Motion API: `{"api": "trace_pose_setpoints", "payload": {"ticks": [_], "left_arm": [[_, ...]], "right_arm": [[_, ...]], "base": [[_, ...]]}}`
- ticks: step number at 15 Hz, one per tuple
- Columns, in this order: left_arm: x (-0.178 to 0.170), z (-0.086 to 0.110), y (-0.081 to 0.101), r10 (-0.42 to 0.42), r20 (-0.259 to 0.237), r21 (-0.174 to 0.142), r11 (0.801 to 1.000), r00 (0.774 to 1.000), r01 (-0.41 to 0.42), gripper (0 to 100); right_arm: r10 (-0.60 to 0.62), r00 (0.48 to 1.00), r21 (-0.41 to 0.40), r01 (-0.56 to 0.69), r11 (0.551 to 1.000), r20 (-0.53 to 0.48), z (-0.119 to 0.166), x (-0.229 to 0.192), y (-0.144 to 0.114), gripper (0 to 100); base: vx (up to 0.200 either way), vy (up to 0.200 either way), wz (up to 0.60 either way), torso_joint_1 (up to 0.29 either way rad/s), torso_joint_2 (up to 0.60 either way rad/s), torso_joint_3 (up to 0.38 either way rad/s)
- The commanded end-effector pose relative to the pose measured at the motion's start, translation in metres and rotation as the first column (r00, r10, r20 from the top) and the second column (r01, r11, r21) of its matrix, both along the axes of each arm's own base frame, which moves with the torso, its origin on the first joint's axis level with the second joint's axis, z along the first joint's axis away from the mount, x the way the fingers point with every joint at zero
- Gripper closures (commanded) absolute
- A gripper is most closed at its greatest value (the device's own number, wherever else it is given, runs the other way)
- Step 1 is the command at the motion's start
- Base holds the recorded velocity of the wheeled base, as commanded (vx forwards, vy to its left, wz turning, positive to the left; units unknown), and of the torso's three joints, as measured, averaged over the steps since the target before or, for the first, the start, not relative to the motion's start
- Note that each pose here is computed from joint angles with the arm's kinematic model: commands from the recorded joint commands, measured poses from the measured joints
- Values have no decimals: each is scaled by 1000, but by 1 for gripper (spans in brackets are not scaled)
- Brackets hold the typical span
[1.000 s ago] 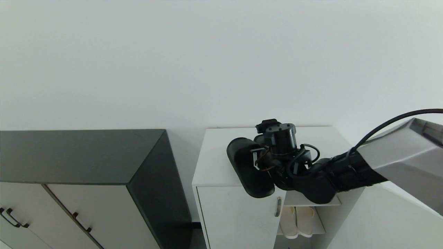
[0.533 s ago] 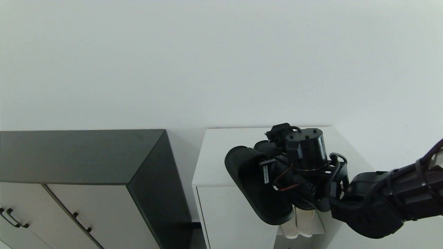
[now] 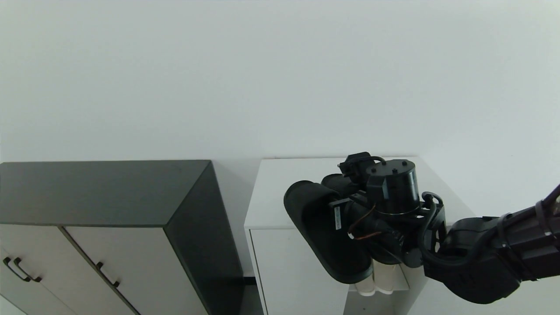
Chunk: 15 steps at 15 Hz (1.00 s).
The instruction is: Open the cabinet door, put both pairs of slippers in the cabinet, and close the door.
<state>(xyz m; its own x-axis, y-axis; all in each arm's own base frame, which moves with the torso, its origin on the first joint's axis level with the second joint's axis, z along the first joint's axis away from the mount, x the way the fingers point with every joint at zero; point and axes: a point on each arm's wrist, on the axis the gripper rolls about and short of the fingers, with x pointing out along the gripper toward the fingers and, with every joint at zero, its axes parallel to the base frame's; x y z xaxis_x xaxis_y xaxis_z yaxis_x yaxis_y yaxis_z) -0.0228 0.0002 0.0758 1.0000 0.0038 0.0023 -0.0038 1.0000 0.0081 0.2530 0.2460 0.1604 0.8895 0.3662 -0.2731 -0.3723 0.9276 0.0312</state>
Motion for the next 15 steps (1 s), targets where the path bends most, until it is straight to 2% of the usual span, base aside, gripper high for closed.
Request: {"api": "trace_pose_setpoints", "payload": {"ticks": [1,8,15], "left_arm": [[0,0,0,1,1,0,1000,1000,-1,100],[0,0,0,2,-1,0,1000,1000,-2,100],[0,0,0,2,1,-2,1000,1000,-2,100]], "right_arm": [[0,1000,-5,0,1000,-5,-3,1,1,100],[-2,1000,-10,2,1000,-9,-5,1,2,100],[-4,1000,-7,4,1000,-2,-10,5,5,100]], "base": [[-200,0,0,-12,2,2],[-200,0,0,-1,0,1],[0,0,0,0,0,0]]}}
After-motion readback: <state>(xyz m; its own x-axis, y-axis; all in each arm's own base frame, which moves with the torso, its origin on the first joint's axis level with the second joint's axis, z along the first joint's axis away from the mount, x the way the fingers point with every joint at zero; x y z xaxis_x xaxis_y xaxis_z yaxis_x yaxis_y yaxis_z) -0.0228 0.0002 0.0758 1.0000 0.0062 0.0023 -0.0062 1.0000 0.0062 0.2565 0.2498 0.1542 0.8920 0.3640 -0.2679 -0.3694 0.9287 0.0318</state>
